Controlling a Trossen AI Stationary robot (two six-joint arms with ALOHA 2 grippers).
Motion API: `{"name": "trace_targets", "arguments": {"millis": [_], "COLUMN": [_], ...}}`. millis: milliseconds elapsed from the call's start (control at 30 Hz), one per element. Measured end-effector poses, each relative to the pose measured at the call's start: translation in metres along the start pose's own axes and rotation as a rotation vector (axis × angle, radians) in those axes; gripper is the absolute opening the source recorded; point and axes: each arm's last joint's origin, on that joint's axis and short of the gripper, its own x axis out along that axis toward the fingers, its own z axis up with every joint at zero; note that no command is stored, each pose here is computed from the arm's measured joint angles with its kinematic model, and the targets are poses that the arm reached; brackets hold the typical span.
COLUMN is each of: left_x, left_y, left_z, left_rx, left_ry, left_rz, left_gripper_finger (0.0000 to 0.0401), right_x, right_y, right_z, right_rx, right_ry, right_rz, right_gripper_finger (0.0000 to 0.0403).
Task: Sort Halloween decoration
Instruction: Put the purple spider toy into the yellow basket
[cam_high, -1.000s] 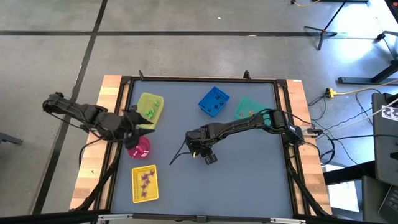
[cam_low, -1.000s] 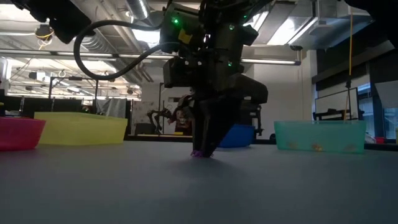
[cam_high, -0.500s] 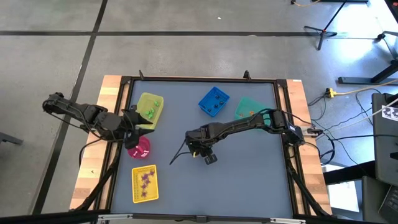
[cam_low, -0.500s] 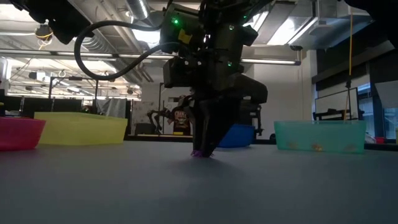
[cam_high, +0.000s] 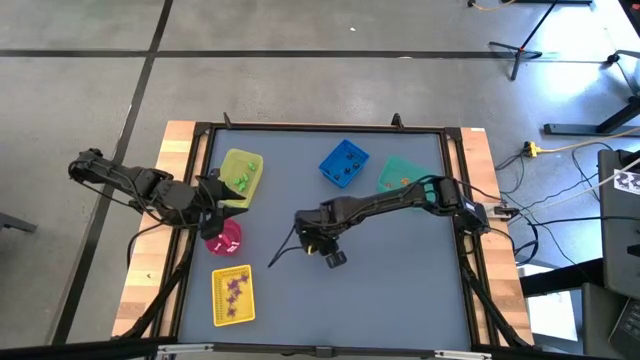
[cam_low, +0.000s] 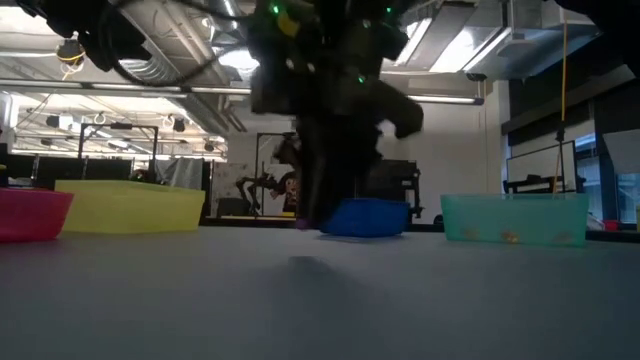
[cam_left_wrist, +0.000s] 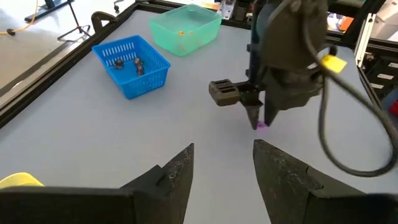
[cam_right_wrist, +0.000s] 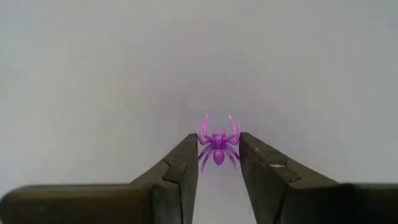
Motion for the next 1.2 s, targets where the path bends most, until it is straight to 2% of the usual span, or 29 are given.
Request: {"name": "trace_targets", "arguments": {"millis": [300, 433, 633, 800, 900, 1067, 1200], "left_x": [0.0, 0.0, -0.004, -0.009, -0.011, -0.012, -0.012], "left_y": [0.0, 0.0, 0.004, 0.007, 0.008, 0.008, 0.008], "left_z": [0.0, 0.0, 0.002, 0.003, 0.003, 0.003, 0.003], "left_rx": [0.022, 0.042, 0.087, 0.103, 0.096, 0.094, 0.094], "left_ry": [0.0, -0.003, -0.044, -0.077, -0.09, -0.094, -0.097], "left_rz": [0.001, 0.009, 0.064, 0.087, 0.085, 0.084, 0.091], "left_gripper_finger": [0.0151, 0.0151, 0.0151, 0.0151, 0.0151, 0.0151, 0.0151], "right_x": [-0.033, -0.045, -0.053, -0.056, -0.049, -0.019, 0.006], "right_y": [-0.004, -0.003, 0.017, 0.038, 0.052, 0.068, 0.072], "right_z": [0.034, 0.055, 0.085, 0.102, 0.113, 0.128, 0.13], "right_rx": [-0.041, -0.077, -0.146, -0.194, -0.225, -0.275, -0.231], "right_ry": [-0.174, -0.329, -0.579, -0.71, -0.803, -0.976, -1.026], "right_rz": [-0.048, -0.095, -0.138, -0.199, -0.223, -0.242, -0.261], "right_gripper_finger": [0.0114, 0.0114, 0.0114, 0.0114, 0.0114, 0.0114, 0.0114]}}
